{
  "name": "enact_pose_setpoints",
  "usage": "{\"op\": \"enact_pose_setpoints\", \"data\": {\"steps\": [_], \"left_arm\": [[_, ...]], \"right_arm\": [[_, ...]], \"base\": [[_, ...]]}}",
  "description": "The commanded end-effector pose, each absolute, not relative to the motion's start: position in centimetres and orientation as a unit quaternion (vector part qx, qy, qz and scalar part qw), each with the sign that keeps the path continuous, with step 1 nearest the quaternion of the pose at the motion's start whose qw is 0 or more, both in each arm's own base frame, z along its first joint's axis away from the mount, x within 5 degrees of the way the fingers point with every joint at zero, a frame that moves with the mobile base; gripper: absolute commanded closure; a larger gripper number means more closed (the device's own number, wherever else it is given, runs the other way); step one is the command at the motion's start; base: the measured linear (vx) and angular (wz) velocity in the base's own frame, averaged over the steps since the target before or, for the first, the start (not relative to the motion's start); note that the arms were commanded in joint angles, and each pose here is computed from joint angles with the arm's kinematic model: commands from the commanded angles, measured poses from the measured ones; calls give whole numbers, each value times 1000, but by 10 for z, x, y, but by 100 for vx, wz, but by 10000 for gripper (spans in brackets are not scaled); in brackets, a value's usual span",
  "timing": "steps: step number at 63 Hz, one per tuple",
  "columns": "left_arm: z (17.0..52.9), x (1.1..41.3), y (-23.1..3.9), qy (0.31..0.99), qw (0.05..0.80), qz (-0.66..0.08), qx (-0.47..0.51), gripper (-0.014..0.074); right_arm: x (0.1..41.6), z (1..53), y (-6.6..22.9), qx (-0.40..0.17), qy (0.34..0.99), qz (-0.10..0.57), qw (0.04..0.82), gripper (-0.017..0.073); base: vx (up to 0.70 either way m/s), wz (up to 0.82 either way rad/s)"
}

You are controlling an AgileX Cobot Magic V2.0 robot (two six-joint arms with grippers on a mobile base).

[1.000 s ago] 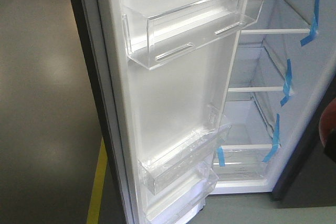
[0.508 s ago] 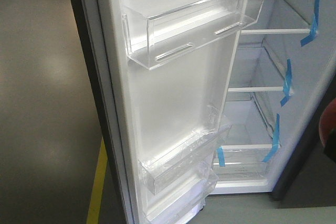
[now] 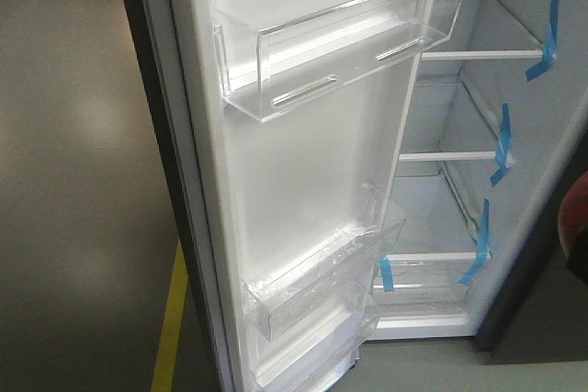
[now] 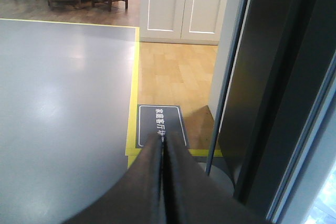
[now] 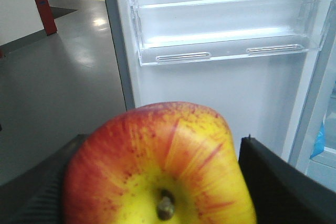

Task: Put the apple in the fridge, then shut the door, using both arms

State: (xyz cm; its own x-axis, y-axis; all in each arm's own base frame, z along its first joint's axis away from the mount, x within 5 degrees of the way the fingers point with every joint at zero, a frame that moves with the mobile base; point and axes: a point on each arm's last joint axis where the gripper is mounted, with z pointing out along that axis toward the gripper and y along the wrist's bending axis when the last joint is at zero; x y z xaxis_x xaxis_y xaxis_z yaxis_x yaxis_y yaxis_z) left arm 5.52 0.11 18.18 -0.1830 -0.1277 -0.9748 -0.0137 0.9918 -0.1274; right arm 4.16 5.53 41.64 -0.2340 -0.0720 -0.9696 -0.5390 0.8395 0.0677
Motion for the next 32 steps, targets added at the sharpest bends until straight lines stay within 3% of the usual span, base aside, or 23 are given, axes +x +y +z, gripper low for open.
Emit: {"op": "enact_pose_setpoints", "data": {"steps": [1, 32], "left_arm": [[182, 56, 0, 749, 659, -51, -41, 600], [182, 56, 0, 749, 659, -51, -41, 600]], "right_arm": [[43, 428, 55, -189, 737, 207, 615, 563], [43, 428, 55, -189, 737, 207, 615, 563]], "base": [[0, 0], [0, 0]]}}
